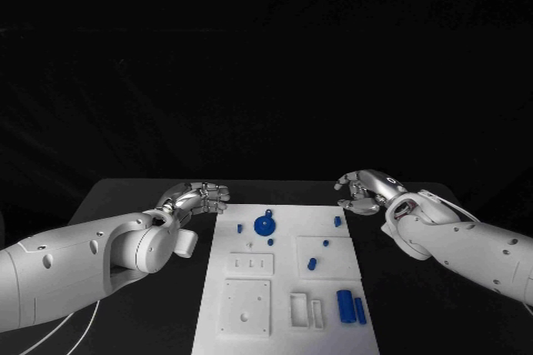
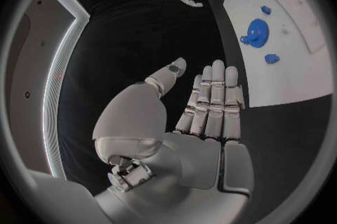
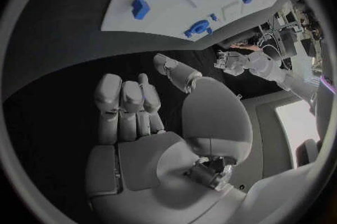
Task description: Assemble the parts on the task board
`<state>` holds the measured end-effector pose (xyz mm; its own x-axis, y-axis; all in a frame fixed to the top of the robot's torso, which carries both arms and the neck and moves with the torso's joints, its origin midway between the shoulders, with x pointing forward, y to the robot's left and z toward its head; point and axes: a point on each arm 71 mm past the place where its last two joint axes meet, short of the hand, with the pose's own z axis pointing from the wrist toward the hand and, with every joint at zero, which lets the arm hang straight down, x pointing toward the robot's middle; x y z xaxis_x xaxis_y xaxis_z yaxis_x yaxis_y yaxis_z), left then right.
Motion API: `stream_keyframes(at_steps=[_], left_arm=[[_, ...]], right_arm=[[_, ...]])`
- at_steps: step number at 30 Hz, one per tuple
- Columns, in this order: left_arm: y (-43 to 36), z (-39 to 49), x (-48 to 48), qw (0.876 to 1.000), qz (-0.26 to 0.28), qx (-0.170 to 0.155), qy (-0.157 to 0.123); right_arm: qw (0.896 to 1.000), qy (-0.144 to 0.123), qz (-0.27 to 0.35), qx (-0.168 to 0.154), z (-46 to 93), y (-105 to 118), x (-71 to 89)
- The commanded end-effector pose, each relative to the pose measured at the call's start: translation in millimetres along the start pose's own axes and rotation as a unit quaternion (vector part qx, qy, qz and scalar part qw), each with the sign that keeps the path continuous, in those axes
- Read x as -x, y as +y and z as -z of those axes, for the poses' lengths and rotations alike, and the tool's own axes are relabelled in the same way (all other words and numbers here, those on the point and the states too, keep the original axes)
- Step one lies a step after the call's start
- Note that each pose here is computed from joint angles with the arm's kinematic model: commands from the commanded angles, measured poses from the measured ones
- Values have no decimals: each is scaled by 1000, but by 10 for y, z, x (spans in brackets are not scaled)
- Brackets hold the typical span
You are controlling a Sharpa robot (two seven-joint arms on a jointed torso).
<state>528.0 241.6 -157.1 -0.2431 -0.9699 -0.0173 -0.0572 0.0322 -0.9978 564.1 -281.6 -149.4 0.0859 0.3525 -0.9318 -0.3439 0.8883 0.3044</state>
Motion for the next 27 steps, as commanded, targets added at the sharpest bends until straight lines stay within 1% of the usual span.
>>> stream_keyframes(at_steps=[1, 4, 6, 9, 14, 16, 20, 23, 27], left_arm=[[1, -7, -14, 1000, 2, -7, 11], [16, -10, -11, 1000, 2, -6, 10], [21, -10, -14, 1000, 2, -5, 10], [29, -10, -20, 1000, 2, -5, 12], [50, -6, -25, 1000, 3, -3, 13], [53, -6, -29, 1000, 3, -3, 13], [67, -4, -40, 1000, 4, -2, 15], [73, -2, -43, 1000, 5, -1, 16], [78, -2, -44, 1000, 5, 0, 16]], right_arm=[[999, 36, -38, 10, 23, -97, -33], [998, 43, -46, -7, 56, -231, -50], [997, 52, -53, -20, 76, -311, -100], [996, 64, -61, -30, 96, -358, -189], [993, 82, -72, -39, 113, -378, -377], [993, 85, -74, -40, 111, -376, -410], [991, 97, -79, -42, 121, -365, -535], [990, 104, -82, -41, 129, -345, -603], [990, 107, -86, -40, 131, -326, -647]])
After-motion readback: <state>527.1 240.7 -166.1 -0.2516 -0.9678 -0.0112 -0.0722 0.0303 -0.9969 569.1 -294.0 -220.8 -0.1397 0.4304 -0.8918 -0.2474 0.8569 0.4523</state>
